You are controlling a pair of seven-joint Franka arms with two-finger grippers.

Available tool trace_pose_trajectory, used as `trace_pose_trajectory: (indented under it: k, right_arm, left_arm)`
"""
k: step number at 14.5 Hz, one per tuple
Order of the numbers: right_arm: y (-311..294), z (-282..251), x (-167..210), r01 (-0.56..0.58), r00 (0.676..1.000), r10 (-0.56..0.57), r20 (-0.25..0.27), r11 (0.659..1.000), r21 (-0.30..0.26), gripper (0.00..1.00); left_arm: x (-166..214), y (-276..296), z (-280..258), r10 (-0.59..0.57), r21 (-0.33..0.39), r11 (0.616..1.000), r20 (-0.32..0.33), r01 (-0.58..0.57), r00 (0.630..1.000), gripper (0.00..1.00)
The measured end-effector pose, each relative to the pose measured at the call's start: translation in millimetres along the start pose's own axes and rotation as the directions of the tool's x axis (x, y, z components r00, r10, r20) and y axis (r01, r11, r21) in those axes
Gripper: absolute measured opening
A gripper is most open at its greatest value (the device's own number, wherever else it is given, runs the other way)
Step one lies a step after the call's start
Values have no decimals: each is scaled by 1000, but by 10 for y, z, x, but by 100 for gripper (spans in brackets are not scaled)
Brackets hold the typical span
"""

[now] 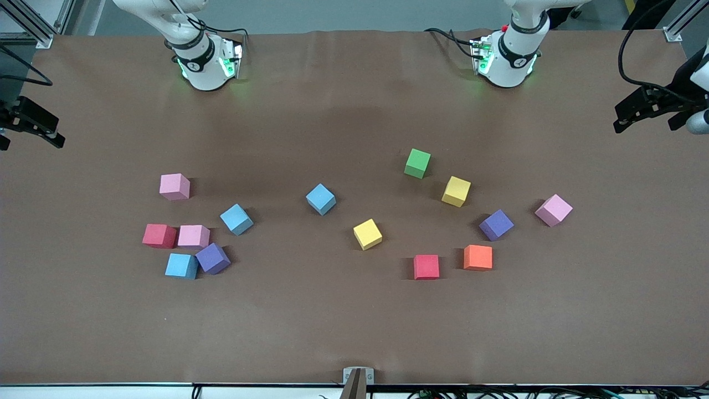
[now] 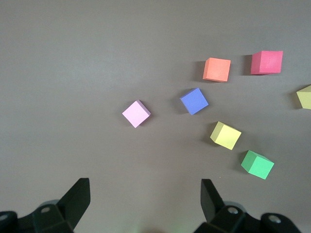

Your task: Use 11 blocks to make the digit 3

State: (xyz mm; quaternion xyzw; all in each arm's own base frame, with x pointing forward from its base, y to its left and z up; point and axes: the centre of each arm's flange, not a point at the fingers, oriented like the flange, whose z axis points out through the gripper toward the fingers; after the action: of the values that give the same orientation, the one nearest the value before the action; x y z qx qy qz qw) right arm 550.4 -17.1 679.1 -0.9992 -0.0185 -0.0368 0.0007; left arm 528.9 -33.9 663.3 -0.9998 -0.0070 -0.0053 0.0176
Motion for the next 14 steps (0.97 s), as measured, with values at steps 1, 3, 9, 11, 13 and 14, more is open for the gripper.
trace_pose_trajectory:
  k: [1,3,9,11,13,14]
  right_arm:
    - [0,-1,0,0,1000,0,0,1000,0,100]
    - [0,-3,1,0,1000,0,-1,1000,0,100]
    - [1,-6,1,0,1000,0,-2,1000,0,100]
    - [0,-8,1,0,1000,0,-3,1000,0,100]
    - [-1,-8,2,0,1000,0,-3,1000,0,100]
    - [-6,-8,2,1,1000,-1,-3,1000,1,100]
  left_arm:
    - [0,0,0,0,0,1000,0,0,1000,100]
    - [1,-1,2,0,0,1000,0,0,1000,100]
    - [121,1,193,9,-3,1000,36,-9,999,100]
    - [222,115,386,36,-9,999,69,-36,997,100]
    - [304,466,626,79,-15,997,97,-78,992,100]
    - [318,689,773,91,-16,996,104,-89,990,100]
